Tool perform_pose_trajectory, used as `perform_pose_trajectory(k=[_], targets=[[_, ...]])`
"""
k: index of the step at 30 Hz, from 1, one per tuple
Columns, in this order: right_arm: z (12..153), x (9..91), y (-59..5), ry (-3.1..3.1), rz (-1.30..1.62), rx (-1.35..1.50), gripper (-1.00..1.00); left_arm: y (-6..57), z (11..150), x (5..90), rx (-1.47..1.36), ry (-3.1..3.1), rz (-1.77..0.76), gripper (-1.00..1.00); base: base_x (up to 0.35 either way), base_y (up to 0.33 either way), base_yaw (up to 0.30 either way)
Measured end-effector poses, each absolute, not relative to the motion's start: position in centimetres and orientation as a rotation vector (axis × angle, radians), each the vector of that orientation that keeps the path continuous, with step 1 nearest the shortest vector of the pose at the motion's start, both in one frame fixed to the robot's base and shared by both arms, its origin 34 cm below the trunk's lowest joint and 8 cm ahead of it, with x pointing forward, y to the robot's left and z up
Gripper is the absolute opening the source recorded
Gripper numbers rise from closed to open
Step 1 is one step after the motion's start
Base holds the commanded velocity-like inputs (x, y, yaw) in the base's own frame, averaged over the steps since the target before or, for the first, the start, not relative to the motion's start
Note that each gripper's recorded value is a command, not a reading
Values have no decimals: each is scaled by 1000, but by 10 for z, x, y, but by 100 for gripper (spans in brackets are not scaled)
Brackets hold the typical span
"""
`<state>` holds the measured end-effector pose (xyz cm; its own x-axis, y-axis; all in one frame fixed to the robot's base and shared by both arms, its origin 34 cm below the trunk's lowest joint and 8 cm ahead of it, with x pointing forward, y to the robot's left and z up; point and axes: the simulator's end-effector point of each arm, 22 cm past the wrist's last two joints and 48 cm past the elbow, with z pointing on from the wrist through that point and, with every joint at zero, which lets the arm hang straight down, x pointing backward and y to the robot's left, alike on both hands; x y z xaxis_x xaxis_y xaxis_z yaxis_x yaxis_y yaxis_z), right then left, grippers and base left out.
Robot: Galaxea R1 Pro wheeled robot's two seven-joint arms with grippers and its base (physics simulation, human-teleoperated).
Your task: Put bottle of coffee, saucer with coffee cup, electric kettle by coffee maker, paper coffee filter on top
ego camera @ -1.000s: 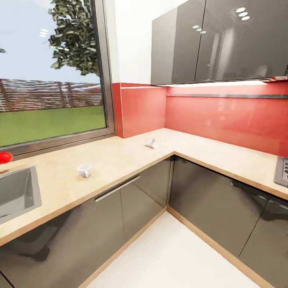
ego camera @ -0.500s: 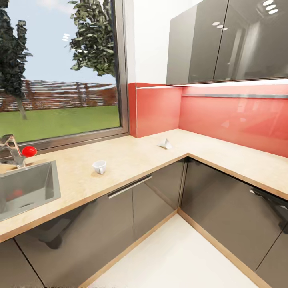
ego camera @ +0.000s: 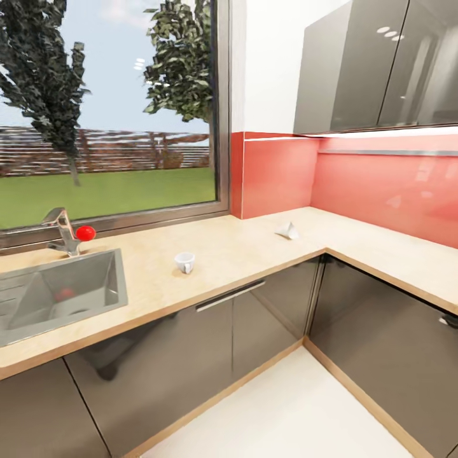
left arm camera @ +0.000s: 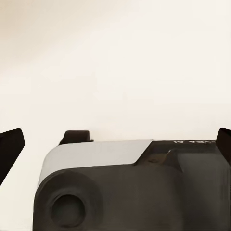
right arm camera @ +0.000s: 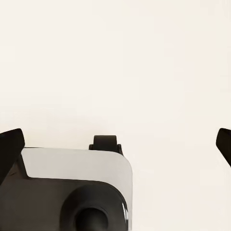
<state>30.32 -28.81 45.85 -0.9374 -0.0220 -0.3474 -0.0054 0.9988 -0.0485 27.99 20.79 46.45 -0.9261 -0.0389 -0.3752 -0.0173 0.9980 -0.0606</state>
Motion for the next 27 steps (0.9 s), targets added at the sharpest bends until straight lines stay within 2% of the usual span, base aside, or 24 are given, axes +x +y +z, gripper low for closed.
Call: perform_pose_trajectory(k=[14,27], targets=[[459,304,-288,2784,-68,-17,100,204,465,280,-43,2754,-84,100,0,-18,259],[459,304,-290,2783,-70,-17,100,199,465,280,-40,2755,-90,100,0,-274,30]])
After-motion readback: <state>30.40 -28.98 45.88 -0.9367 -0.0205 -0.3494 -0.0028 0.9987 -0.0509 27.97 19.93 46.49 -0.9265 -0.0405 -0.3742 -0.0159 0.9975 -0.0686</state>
